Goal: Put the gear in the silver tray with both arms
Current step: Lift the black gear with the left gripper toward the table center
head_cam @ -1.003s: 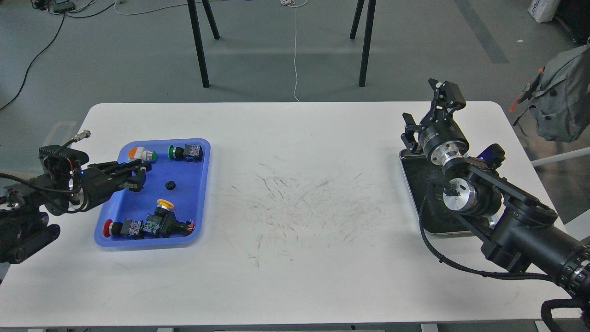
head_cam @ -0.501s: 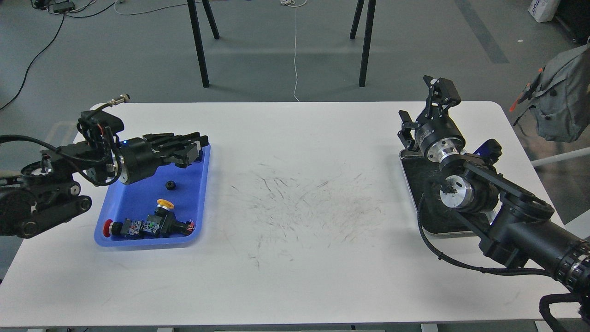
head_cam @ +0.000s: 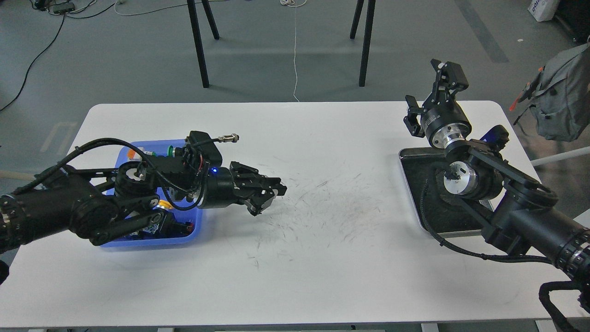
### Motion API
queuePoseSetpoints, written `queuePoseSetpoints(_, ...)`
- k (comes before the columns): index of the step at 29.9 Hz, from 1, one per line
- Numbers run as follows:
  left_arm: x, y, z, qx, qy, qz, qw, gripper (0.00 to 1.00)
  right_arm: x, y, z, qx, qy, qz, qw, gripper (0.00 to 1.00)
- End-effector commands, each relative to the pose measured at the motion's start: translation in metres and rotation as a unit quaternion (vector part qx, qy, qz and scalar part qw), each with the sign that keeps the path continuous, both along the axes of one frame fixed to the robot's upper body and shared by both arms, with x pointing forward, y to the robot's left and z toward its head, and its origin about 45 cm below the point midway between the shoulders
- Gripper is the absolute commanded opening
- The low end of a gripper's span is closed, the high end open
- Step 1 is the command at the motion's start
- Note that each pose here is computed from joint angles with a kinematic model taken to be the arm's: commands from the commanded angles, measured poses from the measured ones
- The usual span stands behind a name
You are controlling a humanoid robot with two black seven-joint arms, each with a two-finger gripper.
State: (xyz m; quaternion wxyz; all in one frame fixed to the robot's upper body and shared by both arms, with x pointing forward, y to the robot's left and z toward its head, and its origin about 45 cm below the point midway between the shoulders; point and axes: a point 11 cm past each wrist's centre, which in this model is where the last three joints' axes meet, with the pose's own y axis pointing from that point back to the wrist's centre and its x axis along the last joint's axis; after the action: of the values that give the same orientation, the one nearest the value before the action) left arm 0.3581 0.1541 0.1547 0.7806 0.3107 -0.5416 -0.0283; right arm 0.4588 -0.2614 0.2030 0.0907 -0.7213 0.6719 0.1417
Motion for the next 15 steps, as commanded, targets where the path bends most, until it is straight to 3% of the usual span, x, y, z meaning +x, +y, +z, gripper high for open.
queuePoseSetpoints(1, -0.015, -0.036, -0.008, -0.009, 0.011, -0.04, 0.999, 0.13, 0.0, -0.001, 0.0, -0.001, 0.0, -0.001, 1.0, 0.99)
queuePoseSetpoints(5, -0.032, -0.074, -0.014, -0.019, 0.018, -0.083, 0.996, 0.13, 0.0, -0.002, 0.0, -0.001, 0.0, -0.001, 1.0, 0.99)
queuePoseSetpoints(15, -0.044, -0.132, -0.022, -0.034, 0.019, -0.114, 0.993, 0.13, 0.0, -0.003, 0.0, -0.004, 0.0, -0.001, 1.0, 0.99)
